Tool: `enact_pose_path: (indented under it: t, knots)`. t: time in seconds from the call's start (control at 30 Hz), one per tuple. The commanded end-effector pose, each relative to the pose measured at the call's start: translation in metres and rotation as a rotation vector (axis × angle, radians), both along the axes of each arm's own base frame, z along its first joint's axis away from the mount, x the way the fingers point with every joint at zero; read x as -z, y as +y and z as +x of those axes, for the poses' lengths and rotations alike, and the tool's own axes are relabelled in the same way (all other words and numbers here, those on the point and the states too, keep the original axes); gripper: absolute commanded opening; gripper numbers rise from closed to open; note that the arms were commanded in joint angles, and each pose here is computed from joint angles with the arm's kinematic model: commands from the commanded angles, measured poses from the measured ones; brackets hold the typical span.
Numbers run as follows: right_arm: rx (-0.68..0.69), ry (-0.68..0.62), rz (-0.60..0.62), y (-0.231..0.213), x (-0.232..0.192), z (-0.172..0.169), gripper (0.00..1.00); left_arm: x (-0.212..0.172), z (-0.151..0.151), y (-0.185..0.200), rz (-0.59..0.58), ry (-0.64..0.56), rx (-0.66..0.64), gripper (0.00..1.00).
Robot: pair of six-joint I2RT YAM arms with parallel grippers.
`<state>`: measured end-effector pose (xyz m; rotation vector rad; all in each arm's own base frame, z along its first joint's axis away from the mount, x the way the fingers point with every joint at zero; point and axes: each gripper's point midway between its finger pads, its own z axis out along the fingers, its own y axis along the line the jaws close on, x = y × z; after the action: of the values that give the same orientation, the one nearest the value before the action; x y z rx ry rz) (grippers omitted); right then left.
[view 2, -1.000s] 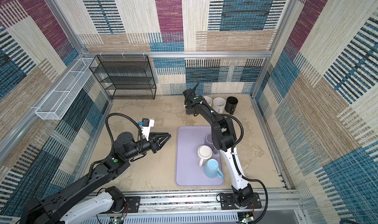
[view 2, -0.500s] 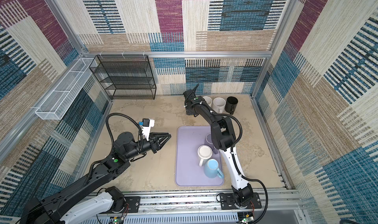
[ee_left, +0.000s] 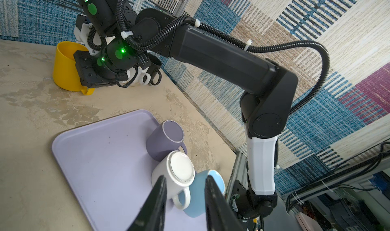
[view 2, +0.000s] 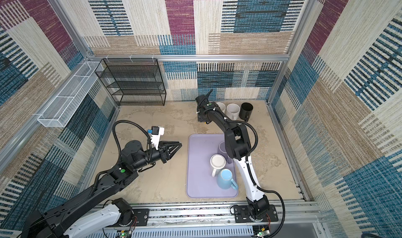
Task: Turn the mug right side up
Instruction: 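Lower the yellow mug upright beside the white mugs with the right gripper, then open the right gripper and lift it away from the yellow mug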
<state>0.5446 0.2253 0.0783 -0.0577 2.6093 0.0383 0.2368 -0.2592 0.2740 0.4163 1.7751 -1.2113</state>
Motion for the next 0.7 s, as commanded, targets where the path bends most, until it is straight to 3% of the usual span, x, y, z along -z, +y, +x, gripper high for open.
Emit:
enact_pose_path:
  t: [0.0, 0.37, 0.67]
  knots:
    - [-0.003, -0.038, 0.035, 0.006, -0.012, 0.007, 0.3, -0.007, -0.001, 0.0, 0.004, -0.037, 0.008, 0.32]
    - [-0.007, -0.083, 0.062, 0.006, -0.034, 0.004, 0.57, -0.006, -0.002, 0.001, 0.017, -0.037, 0.007, 0.32]
    - [-0.05, -0.15, 0.091, 0.001, -0.075, -0.014, 0.61, -0.004, -0.001, 0.0, 0.02, -0.026, 0.005, 0.32]
